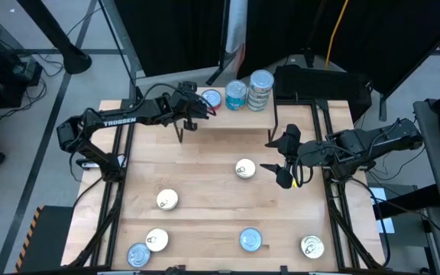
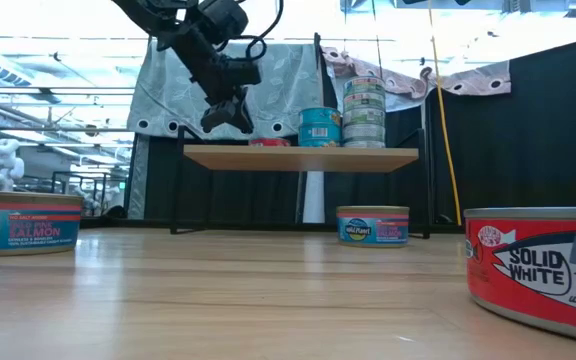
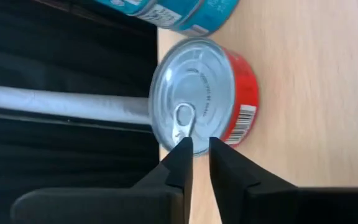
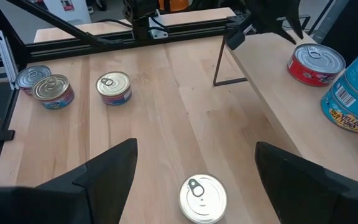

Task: Stack canned seafood by type on shelf
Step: Put the red tuna can on the shelf

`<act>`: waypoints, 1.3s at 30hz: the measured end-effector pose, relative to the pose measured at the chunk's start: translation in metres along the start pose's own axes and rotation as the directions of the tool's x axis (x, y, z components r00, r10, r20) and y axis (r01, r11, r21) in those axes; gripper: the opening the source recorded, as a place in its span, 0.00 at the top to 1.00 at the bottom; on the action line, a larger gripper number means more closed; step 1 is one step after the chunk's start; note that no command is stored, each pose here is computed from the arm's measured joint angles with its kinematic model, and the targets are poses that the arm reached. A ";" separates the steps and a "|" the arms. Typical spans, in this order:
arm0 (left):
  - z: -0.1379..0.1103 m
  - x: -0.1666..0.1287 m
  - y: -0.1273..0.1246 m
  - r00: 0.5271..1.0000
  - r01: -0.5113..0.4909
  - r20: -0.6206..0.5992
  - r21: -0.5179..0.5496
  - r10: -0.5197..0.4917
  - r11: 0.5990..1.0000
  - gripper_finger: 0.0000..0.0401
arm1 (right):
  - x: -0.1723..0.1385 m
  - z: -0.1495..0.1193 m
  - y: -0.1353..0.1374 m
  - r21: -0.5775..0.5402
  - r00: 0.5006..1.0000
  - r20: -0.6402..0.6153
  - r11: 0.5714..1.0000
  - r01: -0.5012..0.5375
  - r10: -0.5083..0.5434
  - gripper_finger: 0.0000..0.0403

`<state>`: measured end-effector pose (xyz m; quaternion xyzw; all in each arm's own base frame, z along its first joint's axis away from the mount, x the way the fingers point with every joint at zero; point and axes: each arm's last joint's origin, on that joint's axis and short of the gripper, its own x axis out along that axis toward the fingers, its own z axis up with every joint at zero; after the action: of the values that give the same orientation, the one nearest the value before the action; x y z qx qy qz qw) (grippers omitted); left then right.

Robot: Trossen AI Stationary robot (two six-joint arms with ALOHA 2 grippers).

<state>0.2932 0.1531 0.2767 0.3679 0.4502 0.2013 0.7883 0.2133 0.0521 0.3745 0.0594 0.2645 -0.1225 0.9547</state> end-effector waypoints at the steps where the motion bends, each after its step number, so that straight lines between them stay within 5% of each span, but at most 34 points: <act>1: 0.000 0.000 0.000 1.000 -0.004 -0.005 -0.002 0.004 1.000 0.89 | 0.000 0.000 0.000 0.000 1.000 -0.001 1.000 0.000 0.000 0.22; 11: -0.019 0.007 0.010 0.997 -0.007 -0.082 -0.067 0.002 0.998 0.98 | 0.000 0.000 0.000 -0.003 1.000 -0.003 1.000 -0.001 0.001 0.22; 39: -0.025 0.037 0.008 0.998 0.043 -0.031 -0.080 -0.045 0.996 0.99 | 0.000 -0.001 0.000 -0.011 1.000 -0.010 1.000 -0.001 0.001 0.22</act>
<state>0.2906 0.1918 0.2537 0.3230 0.4628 0.2078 0.7990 0.2129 0.0521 0.3737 0.0546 0.2699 -0.1204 0.9538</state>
